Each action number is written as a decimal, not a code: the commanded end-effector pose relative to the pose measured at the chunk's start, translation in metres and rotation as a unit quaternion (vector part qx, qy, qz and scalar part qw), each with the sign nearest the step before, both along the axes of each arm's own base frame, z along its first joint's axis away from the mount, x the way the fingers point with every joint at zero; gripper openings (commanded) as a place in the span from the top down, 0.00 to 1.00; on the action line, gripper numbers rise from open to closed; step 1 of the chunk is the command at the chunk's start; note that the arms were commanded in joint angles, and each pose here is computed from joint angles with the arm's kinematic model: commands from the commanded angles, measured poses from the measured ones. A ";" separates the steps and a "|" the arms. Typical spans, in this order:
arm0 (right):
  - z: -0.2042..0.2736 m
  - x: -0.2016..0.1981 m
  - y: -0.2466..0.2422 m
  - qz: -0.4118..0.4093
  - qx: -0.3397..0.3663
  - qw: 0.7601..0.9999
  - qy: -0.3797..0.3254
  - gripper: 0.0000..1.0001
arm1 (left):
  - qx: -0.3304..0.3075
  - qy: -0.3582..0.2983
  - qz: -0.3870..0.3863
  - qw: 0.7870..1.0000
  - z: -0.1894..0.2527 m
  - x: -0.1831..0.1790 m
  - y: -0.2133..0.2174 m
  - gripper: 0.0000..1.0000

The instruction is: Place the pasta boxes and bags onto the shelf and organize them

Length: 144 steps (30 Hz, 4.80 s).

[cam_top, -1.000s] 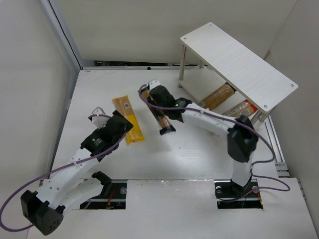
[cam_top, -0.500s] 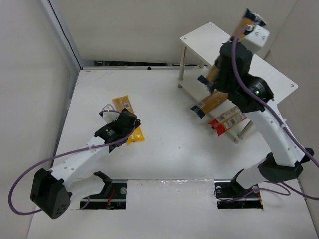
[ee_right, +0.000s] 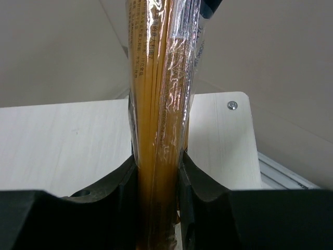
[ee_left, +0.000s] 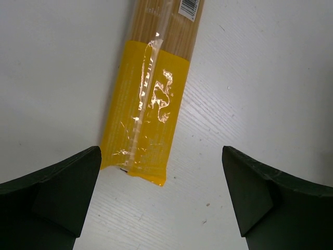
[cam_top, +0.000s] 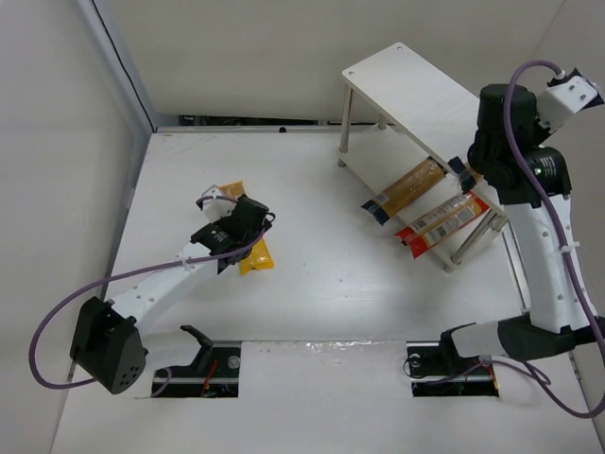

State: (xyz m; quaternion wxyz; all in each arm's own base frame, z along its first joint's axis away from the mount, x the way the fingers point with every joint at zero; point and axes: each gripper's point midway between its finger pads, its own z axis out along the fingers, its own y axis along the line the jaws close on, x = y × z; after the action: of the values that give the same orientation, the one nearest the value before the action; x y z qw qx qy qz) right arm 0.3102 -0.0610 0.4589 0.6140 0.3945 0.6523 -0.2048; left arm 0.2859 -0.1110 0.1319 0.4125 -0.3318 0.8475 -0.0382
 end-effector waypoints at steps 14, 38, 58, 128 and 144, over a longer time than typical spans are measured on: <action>0.010 0.014 0.003 0.091 0.024 0.995 -0.023 0.00 | 0.020 0.007 0.043 0.999 0.016 0.030 0.027 0.00; -0.185 -0.031 0.305 0.658 -0.164 0.721 0.141 0.00 | 0.065 0.114 -0.015 0.991 -0.090 0.099 0.044 0.00; -0.203 -0.063 0.248 0.624 -0.153 0.750 0.154 0.00 | 0.073 0.166 -0.052 0.982 -0.119 0.105 0.034 0.44; -0.265 -0.159 0.253 0.744 -0.009 0.648 0.162 0.00 | 0.002 -0.770 -0.438 0.464 0.446 0.082 -0.379 1.00; -0.267 -0.155 0.250 0.732 -0.010 0.659 0.172 0.00 | -0.015 -0.726 -0.424 0.542 0.416 0.117 -0.386 0.08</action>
State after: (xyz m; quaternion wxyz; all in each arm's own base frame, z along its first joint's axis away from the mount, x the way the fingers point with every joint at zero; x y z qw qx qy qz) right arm 0.1512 0.1869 0.1736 0.4262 -0.2703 0.8316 0.2318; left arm 0.4118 -0.5106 0.5237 0.8059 0.2259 0.3243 -0.4408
